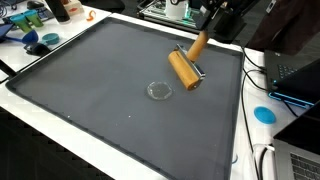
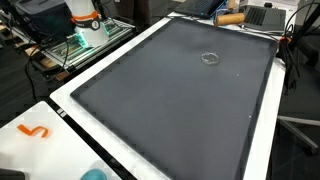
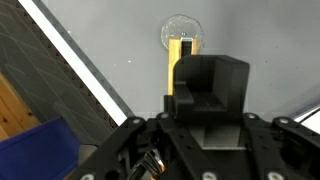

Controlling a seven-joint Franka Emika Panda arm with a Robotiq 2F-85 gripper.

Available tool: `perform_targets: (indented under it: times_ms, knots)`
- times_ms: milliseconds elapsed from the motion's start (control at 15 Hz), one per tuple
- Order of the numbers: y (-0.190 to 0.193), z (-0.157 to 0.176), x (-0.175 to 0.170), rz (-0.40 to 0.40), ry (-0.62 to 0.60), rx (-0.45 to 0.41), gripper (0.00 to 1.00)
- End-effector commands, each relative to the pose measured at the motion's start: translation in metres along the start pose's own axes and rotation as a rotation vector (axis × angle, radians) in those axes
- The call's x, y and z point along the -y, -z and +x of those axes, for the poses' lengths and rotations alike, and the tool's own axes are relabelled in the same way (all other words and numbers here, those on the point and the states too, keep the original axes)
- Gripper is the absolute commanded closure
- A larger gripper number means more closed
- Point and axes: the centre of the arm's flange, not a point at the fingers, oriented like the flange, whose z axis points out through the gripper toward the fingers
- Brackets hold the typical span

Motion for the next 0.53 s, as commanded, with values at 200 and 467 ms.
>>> perform_targets:
  times_ms: [200,467]
  knots:
    - [0.001,-0.008,-0.056,0.129,-0.052,-0.059,0.77]
    - [-0.005,-0.016,-0.088,0.188,-0.123,-0.073,0.77]
